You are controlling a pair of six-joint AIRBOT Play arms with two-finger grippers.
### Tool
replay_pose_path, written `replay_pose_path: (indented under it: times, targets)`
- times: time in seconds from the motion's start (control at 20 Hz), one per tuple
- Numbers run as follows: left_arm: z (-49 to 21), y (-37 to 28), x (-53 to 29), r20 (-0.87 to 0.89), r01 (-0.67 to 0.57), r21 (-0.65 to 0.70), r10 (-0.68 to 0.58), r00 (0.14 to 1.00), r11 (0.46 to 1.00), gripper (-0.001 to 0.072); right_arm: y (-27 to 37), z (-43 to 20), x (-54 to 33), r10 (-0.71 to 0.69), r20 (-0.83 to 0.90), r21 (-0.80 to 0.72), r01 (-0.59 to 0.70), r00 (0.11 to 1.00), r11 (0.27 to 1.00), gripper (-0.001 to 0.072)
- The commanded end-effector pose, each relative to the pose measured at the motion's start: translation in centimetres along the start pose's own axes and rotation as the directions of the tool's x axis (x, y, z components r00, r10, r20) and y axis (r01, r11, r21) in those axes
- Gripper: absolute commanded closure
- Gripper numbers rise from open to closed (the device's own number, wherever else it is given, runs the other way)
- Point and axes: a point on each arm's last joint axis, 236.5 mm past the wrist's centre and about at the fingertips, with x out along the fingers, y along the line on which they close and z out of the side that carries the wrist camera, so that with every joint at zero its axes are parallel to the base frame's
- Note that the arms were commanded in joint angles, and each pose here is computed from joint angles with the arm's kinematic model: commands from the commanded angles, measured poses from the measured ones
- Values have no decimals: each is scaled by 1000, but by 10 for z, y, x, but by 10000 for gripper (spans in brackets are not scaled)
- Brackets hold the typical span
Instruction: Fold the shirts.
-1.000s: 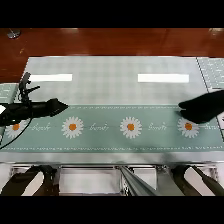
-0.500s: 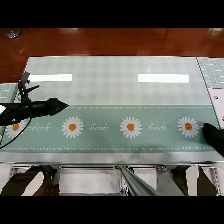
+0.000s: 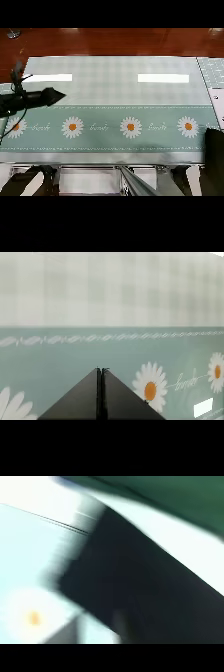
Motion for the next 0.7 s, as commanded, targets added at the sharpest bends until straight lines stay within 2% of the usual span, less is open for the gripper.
replay_pose_path:
  times: [0.0, 0.05, 0.1, 0.15, 0.2, 0.25, 0.3, 0.35, 0.45, 0.55, 0.65]
  targets:
    - [51, -40, -18, 47, 48, 104, -53, 997, 993, 680, 171, 37, -33, 535, -9, -211, -524, 845, 825, 684]
    - [70, -61, -27, 65, 70, 154, -80, 995, 986, 680, 230, 22, -48, 662, -79, -289, -652, 746, 701, 682]
    - [85, -82, -34, 83, 88, 204, -106, 991, 975, 680, 281, -9, -60, 730, -171, -369, -730, 661, 575, 682]
    - [100, -99, -42, 113, 78, 285, -114, 987, 955, 680, 318, -47, -67, 745, -260, -447, -761, 614, 471, 682]
    - [109, -105, -47, 143, 28, 351, -83, 986, 936, 680, 345, -93, -66, 714, -349, -540, -753, 607, 377, 682]
    - [111, -100, -49, 169, -43, 375, -22, 985, 926, 681, 357, -135, -56, 643, -410, -635, -708, 647, 309, 682]
    - [105, -86, -44, 156, -109, 368, 54, 986, 923, 681, 358, -176, -33, 536, -430, -738, -624, 727, 255, 682]
    - [89, -63, -35, 106, -174, 363, 145, 984, 915, 680, 355, -204, -6, 440, -403, -804, -540, 802, 249, 682]
    - [50, -16, -10, -8, -254, 354, 275, 961, 900, 680, 337, -243, 53, 273, -324, -868, -399, 906, 296, 682]
    - [18, 23, 7, -89, -291, 329, 336, 938, 899, 680, 307, -273, 105, 126, -338, -852, -360, 933, 381, 683]
    - [1, 41, 14, -128, -303, 306, 355, 926, 902, 680, 284, -281, 134, 22, -348, -845, -324, 937, 424, 683]
